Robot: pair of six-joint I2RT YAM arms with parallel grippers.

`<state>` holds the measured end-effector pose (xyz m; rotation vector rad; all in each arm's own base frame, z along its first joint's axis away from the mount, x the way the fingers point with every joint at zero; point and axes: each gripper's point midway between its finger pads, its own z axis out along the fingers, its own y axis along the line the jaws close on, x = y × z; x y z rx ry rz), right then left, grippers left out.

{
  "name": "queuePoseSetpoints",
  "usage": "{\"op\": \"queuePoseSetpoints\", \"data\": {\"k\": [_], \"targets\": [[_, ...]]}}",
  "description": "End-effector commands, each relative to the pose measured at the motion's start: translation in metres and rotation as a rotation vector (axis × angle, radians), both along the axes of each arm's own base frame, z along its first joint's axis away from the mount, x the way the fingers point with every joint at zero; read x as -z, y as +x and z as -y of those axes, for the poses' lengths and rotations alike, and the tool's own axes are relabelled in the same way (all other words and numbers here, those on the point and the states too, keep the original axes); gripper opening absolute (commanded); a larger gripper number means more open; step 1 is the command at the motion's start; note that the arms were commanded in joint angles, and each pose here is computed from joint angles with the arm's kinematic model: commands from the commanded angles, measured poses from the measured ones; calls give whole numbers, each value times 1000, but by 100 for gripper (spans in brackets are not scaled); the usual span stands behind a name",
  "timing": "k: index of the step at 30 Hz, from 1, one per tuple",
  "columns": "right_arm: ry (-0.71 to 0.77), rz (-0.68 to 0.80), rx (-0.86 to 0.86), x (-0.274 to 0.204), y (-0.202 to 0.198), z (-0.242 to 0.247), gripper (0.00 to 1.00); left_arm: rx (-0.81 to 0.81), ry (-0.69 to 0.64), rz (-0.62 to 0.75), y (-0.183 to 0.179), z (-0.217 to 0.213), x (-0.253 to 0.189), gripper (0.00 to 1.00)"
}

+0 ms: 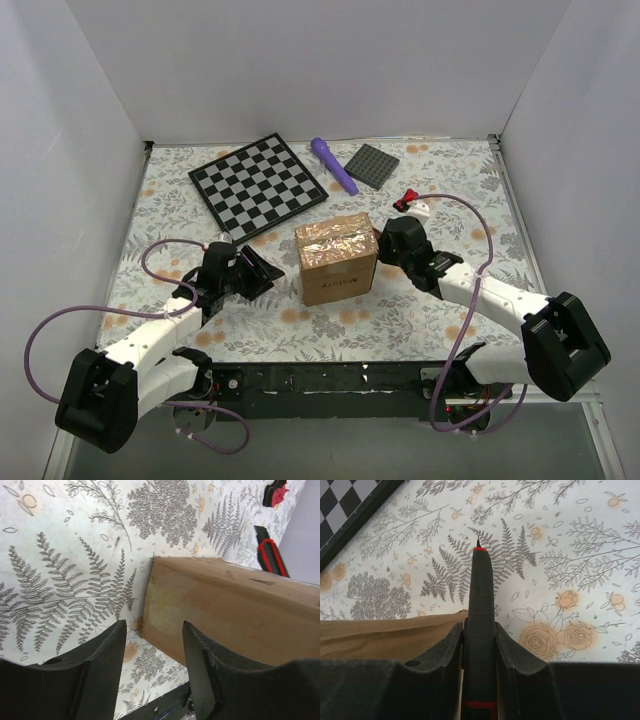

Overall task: Unpack the express box
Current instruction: Move the express box to the center of the board.

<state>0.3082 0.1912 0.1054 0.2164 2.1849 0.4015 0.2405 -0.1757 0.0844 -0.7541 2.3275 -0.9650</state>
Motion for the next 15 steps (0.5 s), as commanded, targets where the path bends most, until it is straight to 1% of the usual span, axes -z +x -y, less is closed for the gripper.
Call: {"op": "queuePoseSetpoints", "data": {"k": [1, 4, 6, 10, 12, 13, 15], "targets": [[25, 18, -63, -7, -14, -24, 1, 34, -58, 48, 6, 10, -21, 47], [40, -6, -84, -4, -30, -38, 1, 85, -61, 67, 6, 16, -28, 49], [58, -12, -82, -5, -36, -45, 1, 95, -52, 66, 6, 16, -27, 50], [78, -26, -122, -4, -51, -65, 1, 107, -77, 78, 8, 21, -35, 50], [77, -23, -129, -5, -51, -70, 1, 102, -73, 84, 9, 20, -35, 50], [53, -44, -124, 1, -54, -67, 1, 102, -67, 91, 10, 19, -36, 50], [38, -39, -104, 1, -52, -62, 1, 81, -35, 84, 12, 14, -33, 50]]}}
